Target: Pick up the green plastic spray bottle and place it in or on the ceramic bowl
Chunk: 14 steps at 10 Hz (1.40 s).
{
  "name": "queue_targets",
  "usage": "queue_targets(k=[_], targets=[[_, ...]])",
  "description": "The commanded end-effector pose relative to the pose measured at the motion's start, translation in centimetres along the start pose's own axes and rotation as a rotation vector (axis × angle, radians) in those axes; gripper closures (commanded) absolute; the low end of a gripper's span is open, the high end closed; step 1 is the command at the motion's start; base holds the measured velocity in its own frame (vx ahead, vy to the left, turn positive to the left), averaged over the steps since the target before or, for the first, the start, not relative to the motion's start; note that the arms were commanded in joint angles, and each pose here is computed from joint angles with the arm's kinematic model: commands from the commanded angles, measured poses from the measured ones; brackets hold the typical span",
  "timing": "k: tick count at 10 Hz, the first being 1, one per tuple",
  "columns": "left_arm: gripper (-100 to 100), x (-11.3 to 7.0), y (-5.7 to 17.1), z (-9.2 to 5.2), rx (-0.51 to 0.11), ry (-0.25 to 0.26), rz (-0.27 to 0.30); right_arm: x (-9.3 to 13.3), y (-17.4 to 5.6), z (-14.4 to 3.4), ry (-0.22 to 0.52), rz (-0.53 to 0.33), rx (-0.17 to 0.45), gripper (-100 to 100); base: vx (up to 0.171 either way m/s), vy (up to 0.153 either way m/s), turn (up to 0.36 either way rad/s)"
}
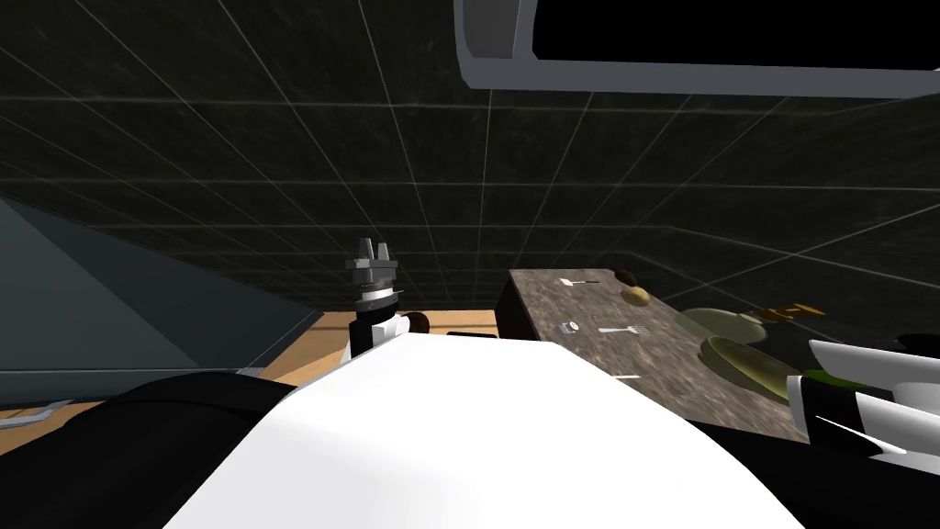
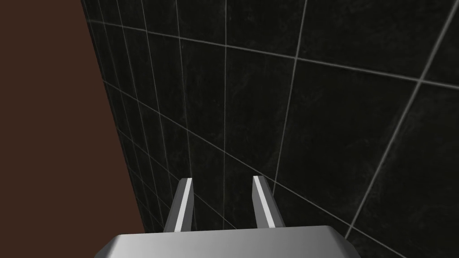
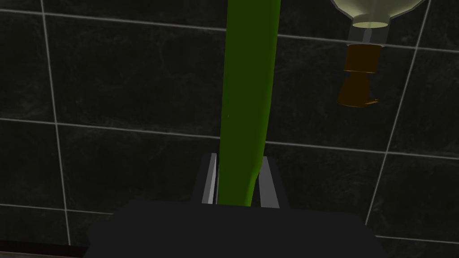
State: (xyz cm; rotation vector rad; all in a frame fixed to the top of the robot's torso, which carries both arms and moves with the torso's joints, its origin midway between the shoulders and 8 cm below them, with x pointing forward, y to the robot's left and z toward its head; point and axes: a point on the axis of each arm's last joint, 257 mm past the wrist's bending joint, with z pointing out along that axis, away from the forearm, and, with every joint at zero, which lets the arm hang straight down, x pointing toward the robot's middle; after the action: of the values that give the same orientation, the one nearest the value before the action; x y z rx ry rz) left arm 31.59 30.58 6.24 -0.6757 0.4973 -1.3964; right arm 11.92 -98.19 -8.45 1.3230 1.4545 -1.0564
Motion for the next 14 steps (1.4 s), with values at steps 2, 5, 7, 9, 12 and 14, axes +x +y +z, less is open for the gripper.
queue_targets(k=[2, 5, 7, 9, 12, 14], targets=[[0, 0.0, 0.0, 0.0, 0.000, 0.000, 0.000, 0.0, 0.0, 0.0, 0.000, 0.000, 0.000, -100, 0.001, -0.012, 0.000], [0, 0.0, 0.0, 0.0, 0.000, 0.000, 0.000, 0.0, 0.0, 0.0, 0.000, 0.000, 0.000, -100, 0.000, 0.000, 0.000], [0, 0.0, 0.0, 0.0, 0.000, 0.000, 0.000, -1.7, -0.4, -0.2, -0.002, 0.005, 0.021, -100, -0.026, 0.000, 0.079], [0, 0.0, 0.0, 0.0, 0.000, 0.000, 0.000, -3.4, -0.9, -0.4, -0.002, 0.011, 0.040, -100, -0.103, -0.009, 0.120], [0, 0.0, 0.0, 0.0, 0.000, 0.000, 0.000, -5.0, -1.3, -0.7, 0.000, 0.017, 0.058, -100, -0.063, 0.005, 0.058], [0, 0.0, 0.0, 0.0, 0.000, 0.000, 0.000, -5.1, -1.2, -0.7, -0.001, 0.019, 0.058, -100, -0.046, 0.000, 0.061]])
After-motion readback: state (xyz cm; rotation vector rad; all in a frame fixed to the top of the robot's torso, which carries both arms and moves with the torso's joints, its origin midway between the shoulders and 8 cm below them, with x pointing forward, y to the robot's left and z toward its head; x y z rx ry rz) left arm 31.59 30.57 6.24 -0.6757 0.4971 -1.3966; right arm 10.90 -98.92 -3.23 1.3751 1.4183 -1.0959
